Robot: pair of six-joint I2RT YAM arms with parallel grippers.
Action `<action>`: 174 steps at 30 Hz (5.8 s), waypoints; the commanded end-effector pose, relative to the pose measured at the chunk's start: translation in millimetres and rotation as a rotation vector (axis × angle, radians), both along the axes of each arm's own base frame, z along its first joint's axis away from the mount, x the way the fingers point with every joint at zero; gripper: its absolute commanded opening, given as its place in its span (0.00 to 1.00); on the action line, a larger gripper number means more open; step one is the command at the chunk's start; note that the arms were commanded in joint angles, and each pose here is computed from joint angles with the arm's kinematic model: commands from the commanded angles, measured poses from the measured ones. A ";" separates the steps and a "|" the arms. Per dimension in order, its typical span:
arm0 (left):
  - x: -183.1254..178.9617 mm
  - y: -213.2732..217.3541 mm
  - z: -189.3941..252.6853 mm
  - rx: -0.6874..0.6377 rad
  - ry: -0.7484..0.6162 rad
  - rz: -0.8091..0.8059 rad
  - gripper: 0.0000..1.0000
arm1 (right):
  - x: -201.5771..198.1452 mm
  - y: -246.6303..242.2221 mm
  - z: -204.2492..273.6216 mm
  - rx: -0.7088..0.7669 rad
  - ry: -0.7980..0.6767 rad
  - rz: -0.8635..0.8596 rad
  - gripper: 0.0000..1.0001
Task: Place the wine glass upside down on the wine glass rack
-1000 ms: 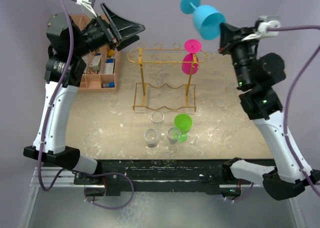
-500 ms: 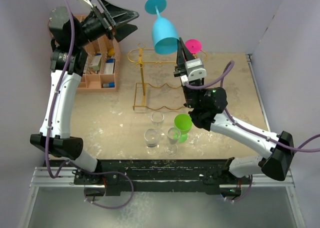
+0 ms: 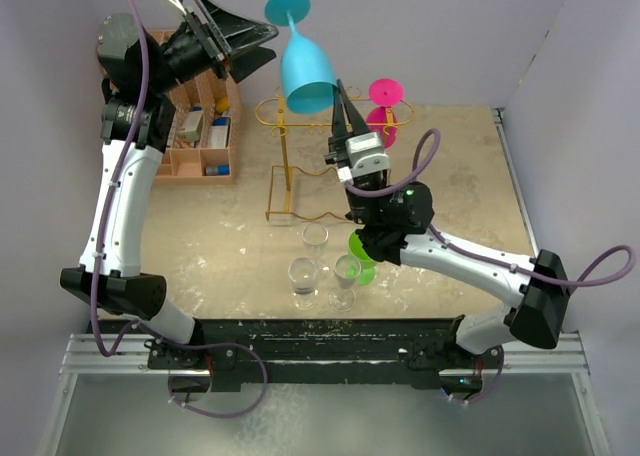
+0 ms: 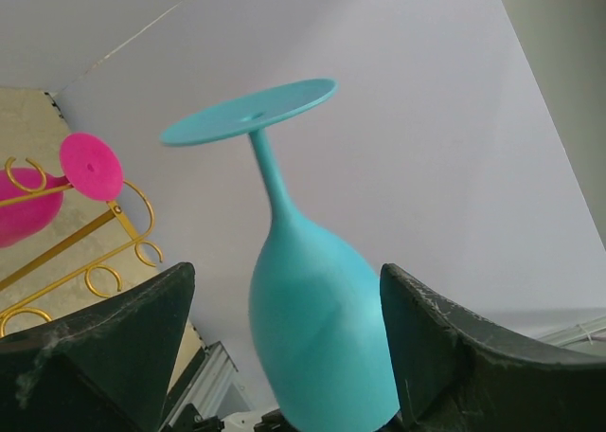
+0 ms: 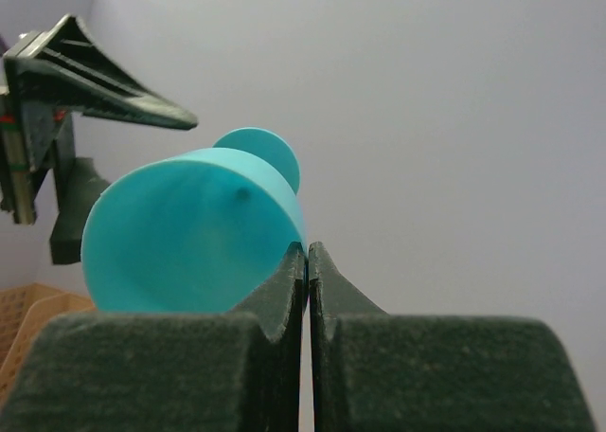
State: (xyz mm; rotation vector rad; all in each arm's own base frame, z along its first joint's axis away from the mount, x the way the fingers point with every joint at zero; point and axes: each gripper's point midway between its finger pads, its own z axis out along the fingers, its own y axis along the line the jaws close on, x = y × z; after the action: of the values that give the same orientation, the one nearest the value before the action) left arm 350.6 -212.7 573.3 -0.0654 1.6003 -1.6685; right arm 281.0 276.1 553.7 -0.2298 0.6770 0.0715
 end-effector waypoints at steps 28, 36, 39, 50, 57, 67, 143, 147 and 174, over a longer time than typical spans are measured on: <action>-18.4 -2.0 15.4 0.049 -0.259 -0.052 0.00 | -46.2 56.2 -5.9 -0.041 -0.157 0.281 0.00; -33.3 -5.3 16.0 0.070 -0.355 -0.125 0.08 | -47.6 57.3 -12.9 -0.082 -0.170 0.268 0.00; -35.6 -6.4 12.2 0.086 -0.353 -0.142 0.37 | -48.9 53.6 -11.7 -0.083 -0.180 0.252 0.00; -37.5 -10.9 0.8 0.106 -0.320 -0.217 0.41 | -57.0 65.4 -12.3 -0.133 -0.225 0.292 0.00; -39.7 -12.4 -3.7 0.102 -0.302 -0.254 0.28 | -53.0 70.9 -17.0 -0.160 -0.227 0.276 0.00; -47.1 -9.5 8.1 0.146 -0.433 -0.217 0.00 | -39.3 79.4 -38.1 -0.205 -0.168 0.258 0.03; 163.3 34.8 -213.1 0.415 -1.334 -0.129 0.00 | -63.0 -103.6 -66.1 -0.071 0.321 0.111 1.00; 163.3 25.7 -216.7 0.411 -1.338 -0.146 0.00 | -57.7 -94.4 -74.4 -0.085 0.330 0.107 1.00; 155.4 13.2 -218.2 0.374 -1.372 -0.144 0.00 | -22.7 -56.1 -84.5 0.041 0.348 0.248 1.00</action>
State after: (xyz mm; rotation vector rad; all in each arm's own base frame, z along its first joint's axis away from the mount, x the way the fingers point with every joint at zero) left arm 518.2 -198.6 335.0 1.1198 0.8941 -1.0532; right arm 258.5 228.4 447.3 -0.3499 1.0518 0.2785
